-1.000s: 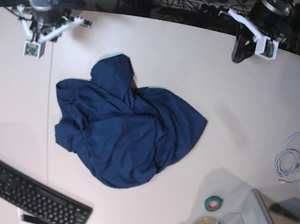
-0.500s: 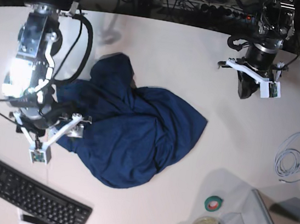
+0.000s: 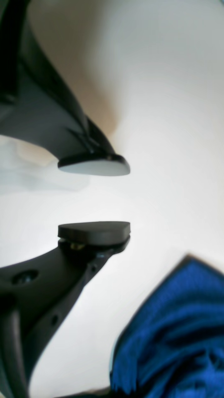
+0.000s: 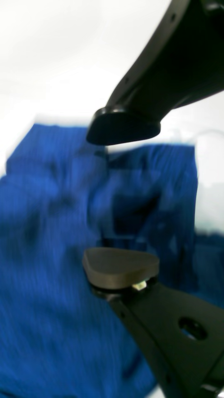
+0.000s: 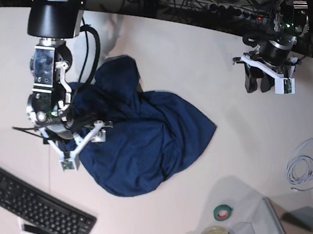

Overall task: Layout the t-shirt on the table in an organized manner, then fold the t-shirt properly
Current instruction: 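Lower the right gripper onto the blue t-shirt and grasp a fold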

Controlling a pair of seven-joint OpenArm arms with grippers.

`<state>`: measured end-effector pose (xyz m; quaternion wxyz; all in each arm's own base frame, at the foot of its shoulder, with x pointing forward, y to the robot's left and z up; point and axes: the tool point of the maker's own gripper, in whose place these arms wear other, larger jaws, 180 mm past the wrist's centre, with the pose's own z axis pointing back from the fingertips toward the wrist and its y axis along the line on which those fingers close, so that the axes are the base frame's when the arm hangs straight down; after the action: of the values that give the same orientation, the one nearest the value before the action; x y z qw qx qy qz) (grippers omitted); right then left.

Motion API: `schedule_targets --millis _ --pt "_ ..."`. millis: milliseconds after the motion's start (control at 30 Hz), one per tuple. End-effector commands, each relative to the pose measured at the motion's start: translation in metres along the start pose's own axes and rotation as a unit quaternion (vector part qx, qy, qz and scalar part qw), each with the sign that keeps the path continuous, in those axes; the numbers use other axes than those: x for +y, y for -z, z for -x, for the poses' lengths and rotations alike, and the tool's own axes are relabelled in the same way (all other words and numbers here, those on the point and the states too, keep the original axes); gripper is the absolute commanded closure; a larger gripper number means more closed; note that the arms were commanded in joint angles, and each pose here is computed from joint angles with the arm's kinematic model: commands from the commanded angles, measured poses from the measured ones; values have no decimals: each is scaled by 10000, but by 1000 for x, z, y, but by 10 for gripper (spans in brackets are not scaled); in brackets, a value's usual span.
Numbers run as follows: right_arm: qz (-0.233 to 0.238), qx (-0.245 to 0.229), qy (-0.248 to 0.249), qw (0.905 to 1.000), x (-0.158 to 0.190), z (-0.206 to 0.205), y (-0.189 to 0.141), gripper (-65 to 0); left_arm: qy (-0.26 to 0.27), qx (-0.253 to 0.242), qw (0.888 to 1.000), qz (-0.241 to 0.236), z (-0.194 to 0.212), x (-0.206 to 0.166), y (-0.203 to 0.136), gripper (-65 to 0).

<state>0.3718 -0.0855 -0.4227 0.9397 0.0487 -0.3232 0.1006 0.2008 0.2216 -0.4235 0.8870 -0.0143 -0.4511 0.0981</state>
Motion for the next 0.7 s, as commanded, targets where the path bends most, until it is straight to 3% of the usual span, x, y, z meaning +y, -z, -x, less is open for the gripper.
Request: schedule_targets --millis 0,233,400,667 --pt "-19 -375 -96 9993 2 -30 -5 -468 70 -175 9998 -20 -10 3 -2 -235" --pt "-372 -519 -791 9948 48 -35 2 -467 61 -236 9997 -10 -15 2 2 -235" --pt "-392 -333 -816 9953 46 -34 18 -467 51 -178 9998 -28 -10 3 2 -235" --pt "-500 -232 -813 9952 58 -6 7 -467 50 -171 9998 -30 -10 4 2 -235"
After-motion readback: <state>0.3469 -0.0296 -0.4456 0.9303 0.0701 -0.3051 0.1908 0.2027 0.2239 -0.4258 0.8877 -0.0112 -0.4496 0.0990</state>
